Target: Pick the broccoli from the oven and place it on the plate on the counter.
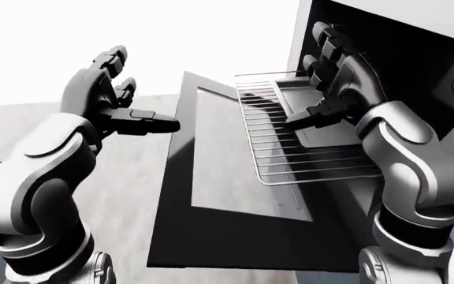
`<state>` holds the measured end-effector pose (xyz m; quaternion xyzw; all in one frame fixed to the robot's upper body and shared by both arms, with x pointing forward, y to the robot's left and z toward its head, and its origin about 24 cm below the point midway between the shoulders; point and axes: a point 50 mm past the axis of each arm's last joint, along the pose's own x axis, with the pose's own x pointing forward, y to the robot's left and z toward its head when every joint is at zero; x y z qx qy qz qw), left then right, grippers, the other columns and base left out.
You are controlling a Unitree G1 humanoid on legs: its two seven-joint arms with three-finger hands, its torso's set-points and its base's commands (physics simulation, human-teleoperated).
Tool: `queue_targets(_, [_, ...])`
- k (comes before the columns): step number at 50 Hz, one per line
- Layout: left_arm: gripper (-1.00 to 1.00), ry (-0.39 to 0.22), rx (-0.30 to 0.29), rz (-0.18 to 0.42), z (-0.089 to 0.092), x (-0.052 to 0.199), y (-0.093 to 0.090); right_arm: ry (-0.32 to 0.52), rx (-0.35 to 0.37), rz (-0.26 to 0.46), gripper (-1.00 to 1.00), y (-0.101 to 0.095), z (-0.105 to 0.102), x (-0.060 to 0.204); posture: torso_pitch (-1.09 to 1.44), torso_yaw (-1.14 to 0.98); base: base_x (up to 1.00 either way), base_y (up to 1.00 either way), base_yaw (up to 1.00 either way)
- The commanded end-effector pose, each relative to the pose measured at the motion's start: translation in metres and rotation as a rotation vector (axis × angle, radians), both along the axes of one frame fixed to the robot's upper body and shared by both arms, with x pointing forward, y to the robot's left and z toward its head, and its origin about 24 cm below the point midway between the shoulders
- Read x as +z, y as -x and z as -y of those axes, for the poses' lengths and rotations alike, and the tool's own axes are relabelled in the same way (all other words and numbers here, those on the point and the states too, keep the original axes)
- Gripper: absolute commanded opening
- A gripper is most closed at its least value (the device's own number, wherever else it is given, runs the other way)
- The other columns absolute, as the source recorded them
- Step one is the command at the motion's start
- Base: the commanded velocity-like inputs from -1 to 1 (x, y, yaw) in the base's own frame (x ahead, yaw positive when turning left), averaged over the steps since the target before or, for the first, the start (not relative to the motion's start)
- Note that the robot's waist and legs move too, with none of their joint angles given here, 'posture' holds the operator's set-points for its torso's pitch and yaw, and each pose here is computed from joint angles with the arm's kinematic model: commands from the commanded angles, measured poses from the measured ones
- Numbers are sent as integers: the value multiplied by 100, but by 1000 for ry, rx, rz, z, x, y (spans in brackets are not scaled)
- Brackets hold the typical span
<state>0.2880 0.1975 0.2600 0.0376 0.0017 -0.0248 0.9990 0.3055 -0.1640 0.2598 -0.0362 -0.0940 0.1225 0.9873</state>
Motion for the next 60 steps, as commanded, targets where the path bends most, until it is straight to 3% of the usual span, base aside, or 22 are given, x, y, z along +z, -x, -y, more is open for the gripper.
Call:
queue_targets(1, [100,-11,-13,92,2,18,3,-5,-28,98,100,4,6,22,0,0,15,0,0])
queue_targets(37, [100,-30,-8,109,-1,30,4,7,-74,101,100,-4,20,28,0,0,10,0,0])
queue_targets(52, [100,-36,-24,142,3,36,5,159,-163,81,100,-29,33,22,0,0,0,0,0])
queue_targets(60, [100,-44,-19,165,3,42,4,340,-242,63,100,-57,50,13,0,0,0,0,0])
